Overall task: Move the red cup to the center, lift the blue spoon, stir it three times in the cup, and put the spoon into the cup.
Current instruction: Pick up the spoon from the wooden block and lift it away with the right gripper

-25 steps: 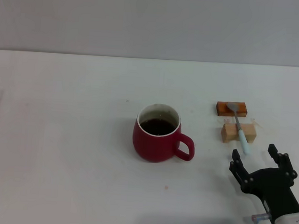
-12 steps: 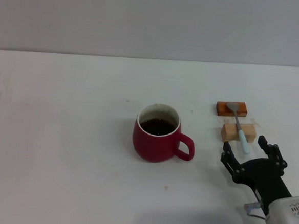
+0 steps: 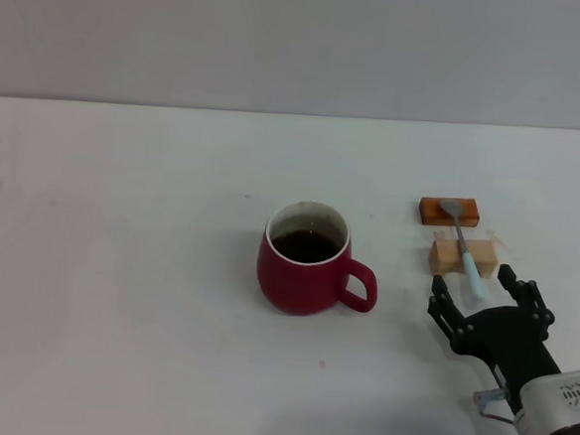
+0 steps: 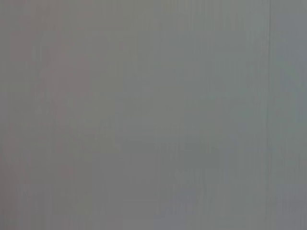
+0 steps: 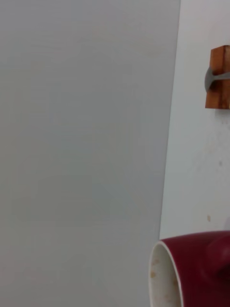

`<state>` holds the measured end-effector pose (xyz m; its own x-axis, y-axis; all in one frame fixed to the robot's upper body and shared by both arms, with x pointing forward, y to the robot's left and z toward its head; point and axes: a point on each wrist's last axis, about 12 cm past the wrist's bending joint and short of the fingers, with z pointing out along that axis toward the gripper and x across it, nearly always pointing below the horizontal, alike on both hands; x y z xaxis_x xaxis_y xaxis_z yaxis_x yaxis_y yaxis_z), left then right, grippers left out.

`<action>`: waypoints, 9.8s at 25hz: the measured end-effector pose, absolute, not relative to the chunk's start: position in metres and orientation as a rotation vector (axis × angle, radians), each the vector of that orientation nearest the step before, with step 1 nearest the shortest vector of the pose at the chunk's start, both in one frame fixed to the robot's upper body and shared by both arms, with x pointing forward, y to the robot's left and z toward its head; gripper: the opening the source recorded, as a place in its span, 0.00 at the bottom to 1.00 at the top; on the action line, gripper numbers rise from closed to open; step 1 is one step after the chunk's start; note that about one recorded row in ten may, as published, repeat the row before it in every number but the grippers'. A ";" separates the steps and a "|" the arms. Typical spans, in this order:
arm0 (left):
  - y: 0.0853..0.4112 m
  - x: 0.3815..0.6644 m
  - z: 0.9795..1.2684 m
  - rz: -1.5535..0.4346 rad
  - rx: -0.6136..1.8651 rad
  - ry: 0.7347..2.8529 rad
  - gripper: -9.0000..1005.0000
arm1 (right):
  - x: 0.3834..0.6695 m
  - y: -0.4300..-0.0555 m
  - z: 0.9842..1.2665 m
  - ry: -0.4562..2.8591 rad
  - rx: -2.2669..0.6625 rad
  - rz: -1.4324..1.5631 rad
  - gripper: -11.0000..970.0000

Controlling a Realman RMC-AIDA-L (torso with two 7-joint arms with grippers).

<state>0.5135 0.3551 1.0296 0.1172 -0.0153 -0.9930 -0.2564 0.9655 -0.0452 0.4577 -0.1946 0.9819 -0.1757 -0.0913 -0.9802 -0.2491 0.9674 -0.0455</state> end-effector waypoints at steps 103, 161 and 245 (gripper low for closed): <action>0.362 0.489 1.028 0.191 -0.267 1.387 0.86 | 0.465 -0.202 0.980 1.774 -0.236 0.132 0.30; 0.369 0.487 1.029 0.202 -0.286 1.373 0.86 | 0.477 -0.200 0.982 1.791 -0.237 0.133 0.19; 0.365 0.496 1.028 0.188 -0.296 1.398 0.86 | 0.487 -0.205 0.997 1.680 -0.242 0.063 0.15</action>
